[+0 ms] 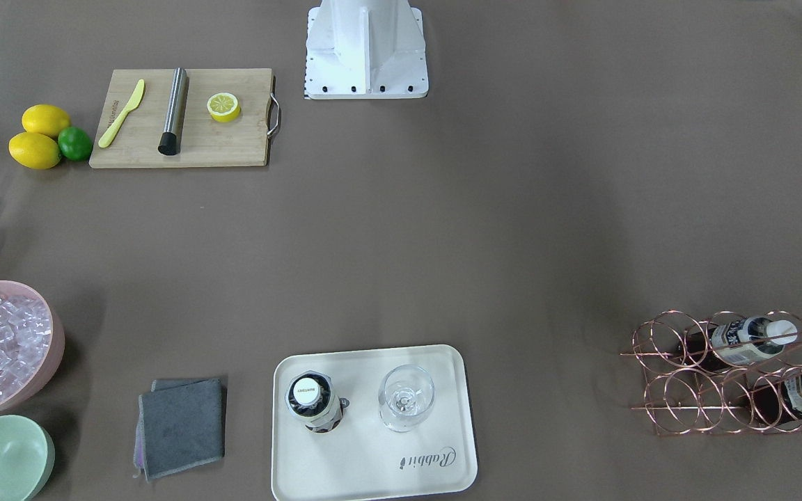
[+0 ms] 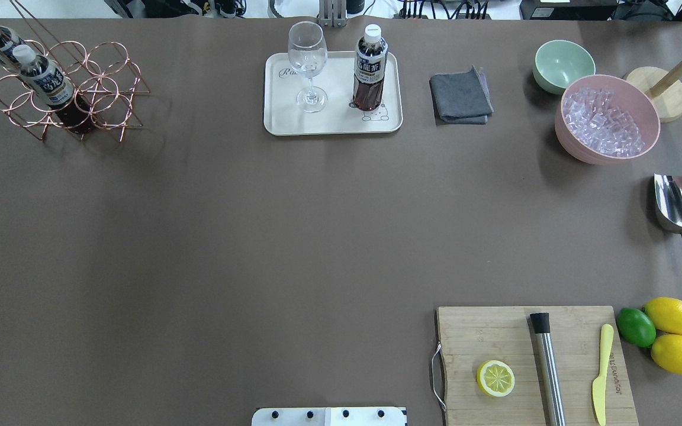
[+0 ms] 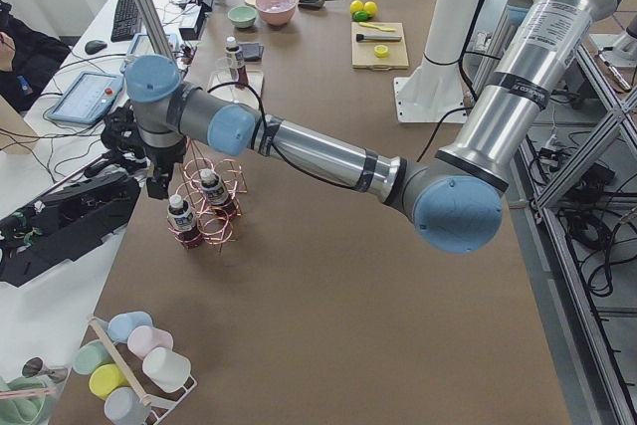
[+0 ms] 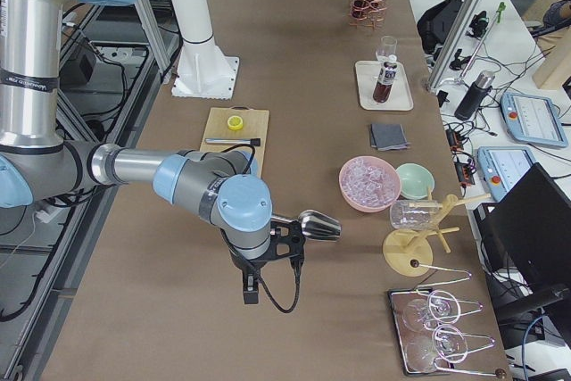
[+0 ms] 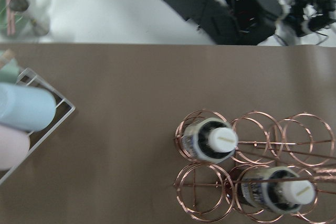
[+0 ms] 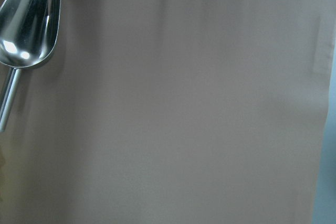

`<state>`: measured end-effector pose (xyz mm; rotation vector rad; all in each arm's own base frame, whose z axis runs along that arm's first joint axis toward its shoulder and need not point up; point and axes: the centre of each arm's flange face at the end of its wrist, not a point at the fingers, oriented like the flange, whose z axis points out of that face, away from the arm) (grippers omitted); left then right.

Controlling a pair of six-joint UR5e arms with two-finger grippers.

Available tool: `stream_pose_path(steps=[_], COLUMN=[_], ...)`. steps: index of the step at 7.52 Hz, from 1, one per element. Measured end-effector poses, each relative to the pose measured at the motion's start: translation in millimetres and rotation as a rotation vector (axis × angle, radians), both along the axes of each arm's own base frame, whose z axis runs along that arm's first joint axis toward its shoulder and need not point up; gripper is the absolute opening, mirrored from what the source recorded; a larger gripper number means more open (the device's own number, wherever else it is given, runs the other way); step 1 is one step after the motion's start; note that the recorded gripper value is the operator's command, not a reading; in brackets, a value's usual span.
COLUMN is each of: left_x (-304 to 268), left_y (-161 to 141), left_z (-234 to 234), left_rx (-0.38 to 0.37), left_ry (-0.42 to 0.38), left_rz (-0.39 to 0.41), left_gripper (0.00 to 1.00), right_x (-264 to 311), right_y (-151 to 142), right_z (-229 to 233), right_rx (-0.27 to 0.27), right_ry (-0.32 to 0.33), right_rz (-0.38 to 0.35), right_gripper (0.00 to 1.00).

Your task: Take tea from basket to plate

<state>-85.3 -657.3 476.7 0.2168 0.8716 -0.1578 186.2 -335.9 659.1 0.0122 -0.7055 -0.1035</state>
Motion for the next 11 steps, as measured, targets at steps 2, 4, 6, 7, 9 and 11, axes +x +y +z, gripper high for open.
stream_pose_path(steps=[2, 4, 6, 7, 9, 11], left_x=[-17.3, -17.8, 12.0, 43.0, 63.2, 55.6], left_y=[55.7, 90.4, 98.5, 97.5, 95.3, 96.4], left_z=[89.7, 138.2, 165.2, 174.8, 168.4, 153.7], left_rx=[-0.165, -0.207, -0.251, -0.265, -0.246, -0.257], left_ry=[0.051, 0.047, 0.027, -0.005, -0.056, -0.048], left_rz=[-0.055, -0.062, -0.013, 0.039, 0.069, 0.057], left_gripper=[0.99, 0.98, 0.99, 0.98, 0.99, 0.98], right_x=[-1.7, -2.8, -2.9, -3.0, -3.1, -3.3], right_y=[5.4, 8.6, 8.8, 8.9, 9.3, 9.7], right_z=[4.8, 6.6, 6.0, 5.8, 5.9, 7.0], right_rx=[-0.014, -0.019, -0.017, -0.017, -0.018, -0.02], right_ry=[-0.004, -0.005, -0.006, -0.006, -0.007, -0.007], right_rz=[0.0, 0.0, 0.0, 0.0, 0.0, 0.0], right_gripper=[1.0, 1.0, 1.0, 1.0, 1.0, 1.0])
